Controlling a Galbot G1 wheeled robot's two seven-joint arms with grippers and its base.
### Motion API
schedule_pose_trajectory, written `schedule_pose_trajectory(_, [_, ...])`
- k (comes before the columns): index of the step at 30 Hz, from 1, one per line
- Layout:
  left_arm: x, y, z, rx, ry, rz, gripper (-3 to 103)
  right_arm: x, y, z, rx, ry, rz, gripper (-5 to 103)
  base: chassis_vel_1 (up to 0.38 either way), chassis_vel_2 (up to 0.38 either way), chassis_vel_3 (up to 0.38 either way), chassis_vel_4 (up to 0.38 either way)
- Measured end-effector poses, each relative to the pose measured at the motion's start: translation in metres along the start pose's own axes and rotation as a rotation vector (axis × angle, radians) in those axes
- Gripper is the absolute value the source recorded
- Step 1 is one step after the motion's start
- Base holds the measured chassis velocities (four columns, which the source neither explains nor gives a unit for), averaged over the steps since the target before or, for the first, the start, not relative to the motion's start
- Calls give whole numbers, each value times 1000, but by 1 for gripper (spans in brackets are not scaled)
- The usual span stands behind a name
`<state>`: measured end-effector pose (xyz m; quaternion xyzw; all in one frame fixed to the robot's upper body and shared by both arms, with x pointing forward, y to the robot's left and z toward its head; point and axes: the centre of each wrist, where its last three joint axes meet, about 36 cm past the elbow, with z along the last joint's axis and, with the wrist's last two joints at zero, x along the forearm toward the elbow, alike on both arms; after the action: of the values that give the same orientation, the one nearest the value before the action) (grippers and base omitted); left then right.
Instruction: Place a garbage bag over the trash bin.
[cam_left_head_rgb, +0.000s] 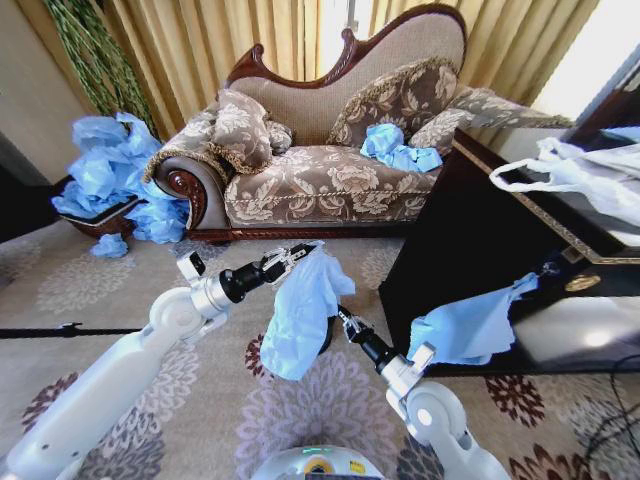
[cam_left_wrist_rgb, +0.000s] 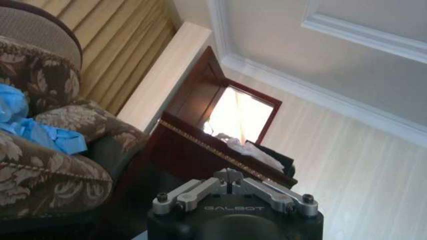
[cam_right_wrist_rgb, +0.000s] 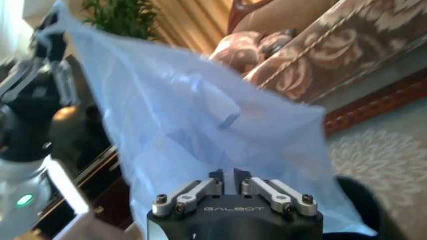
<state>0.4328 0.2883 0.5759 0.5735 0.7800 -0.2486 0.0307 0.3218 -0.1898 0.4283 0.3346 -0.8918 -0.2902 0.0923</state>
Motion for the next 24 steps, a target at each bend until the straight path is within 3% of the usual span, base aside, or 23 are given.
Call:
schedule_pose_trajectory(1, [-1,0,1,3,-3,2,0,-2,2,3,1,5,-8,19,0,0,0,0])
schedule_pose_trajectory(6, [-7,-2,5,13,-2,13,0,-10,10,10,11,3,-33,2,0,0,0,0])
schedule_pose_trajectory(8, [-7,-3,5,12,0,14,0,-12,9,9,19,-8,-31,2,0,0,0,0])
schedule_pose_trajectory(12, [-3,-6,7,18,13,16,0,-16,-10,-10,108,-79,13,0,0,0,0,0])
schedule_pose_trajectory(15, [-3,-9,10,25,15,24,0,-20,-20,-19,137,-106,29,0,0,0,0,0])
schedule_pose_trajectory(24, [-8,-10,10,29,29,56,0,-41,-5,-6,81,-83,-37,0,0,0,0,0])
